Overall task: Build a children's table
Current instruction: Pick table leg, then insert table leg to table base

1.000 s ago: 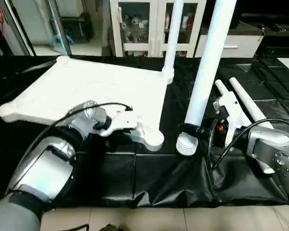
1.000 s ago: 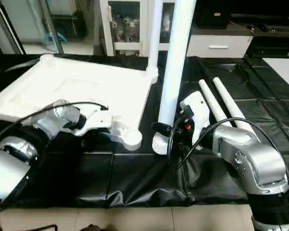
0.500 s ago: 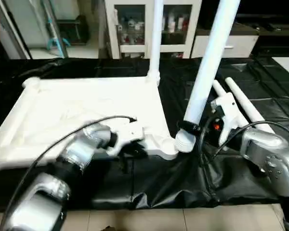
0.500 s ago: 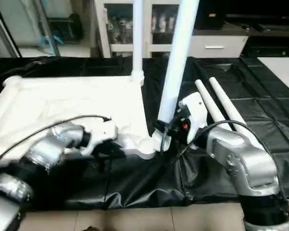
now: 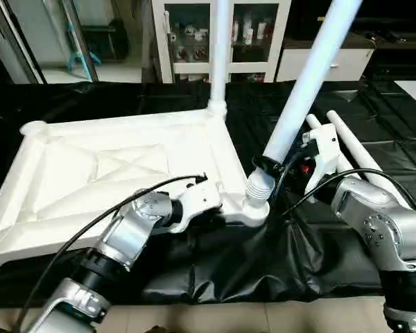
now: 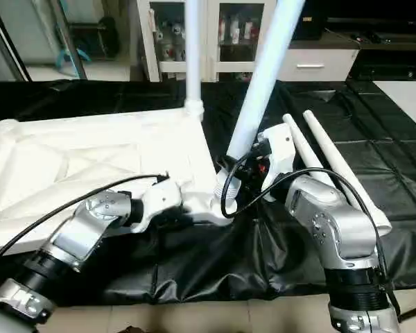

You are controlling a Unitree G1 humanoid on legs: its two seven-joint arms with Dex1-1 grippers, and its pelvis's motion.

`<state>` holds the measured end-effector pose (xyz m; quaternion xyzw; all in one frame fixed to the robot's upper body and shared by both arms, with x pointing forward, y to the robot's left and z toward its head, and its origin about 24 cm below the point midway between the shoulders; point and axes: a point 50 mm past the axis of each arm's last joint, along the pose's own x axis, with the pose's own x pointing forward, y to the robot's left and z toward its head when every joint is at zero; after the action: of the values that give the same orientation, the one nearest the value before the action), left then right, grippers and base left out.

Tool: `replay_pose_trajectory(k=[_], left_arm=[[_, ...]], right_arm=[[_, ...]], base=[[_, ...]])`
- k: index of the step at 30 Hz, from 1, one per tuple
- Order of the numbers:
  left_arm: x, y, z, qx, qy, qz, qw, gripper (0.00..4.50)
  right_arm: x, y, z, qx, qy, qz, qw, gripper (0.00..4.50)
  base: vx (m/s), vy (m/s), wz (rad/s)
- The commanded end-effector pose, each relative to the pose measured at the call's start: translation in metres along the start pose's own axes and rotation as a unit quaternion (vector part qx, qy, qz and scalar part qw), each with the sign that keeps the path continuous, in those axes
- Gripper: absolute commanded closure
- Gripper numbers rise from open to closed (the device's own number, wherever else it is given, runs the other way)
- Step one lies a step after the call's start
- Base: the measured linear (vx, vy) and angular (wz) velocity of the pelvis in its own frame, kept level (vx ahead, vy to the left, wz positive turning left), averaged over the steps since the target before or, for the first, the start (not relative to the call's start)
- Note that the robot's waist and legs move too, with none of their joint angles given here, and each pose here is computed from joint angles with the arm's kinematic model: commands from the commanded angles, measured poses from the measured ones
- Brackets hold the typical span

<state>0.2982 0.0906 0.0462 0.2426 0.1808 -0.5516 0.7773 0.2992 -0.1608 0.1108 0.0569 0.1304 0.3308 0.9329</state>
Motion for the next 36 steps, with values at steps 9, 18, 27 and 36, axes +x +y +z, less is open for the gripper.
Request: replay_pose_trajectory(k=[9,18,27,36], left_arm=[[-0.017,0.004,-0.020,-0.012,0.045,-0.021,0.999,3.43],[-0.018,0.006,-0.025,-0.030,0.052,-0.026,0.998,3.71],[-0.018,0.000,-0.029,-0.050,0.048,-0.047,0.997,4.38],[-0.014,-0.019,-0.022,-0.037,0.046,-0.071,0.996,4.50]], right_arm=[[-0.001,0.002,0.007,-0.011,-0.011,0.025,1.000,2.66],[-0.003,0.004,0.006,-0.011,-0.012,0.030,0.999,2.66],[0.001,0.001,0.007,-0.050,-0.032,0.008,0.998,2.66],[0.000,0.001,-0.007,0.111,-0.026,0.133,0.984,2.66]], base=[[0.000,0.000,0.00],[0.000,0.000,0.00],[0.000,0.000,0.00],[0.000,0.000,0.00]])
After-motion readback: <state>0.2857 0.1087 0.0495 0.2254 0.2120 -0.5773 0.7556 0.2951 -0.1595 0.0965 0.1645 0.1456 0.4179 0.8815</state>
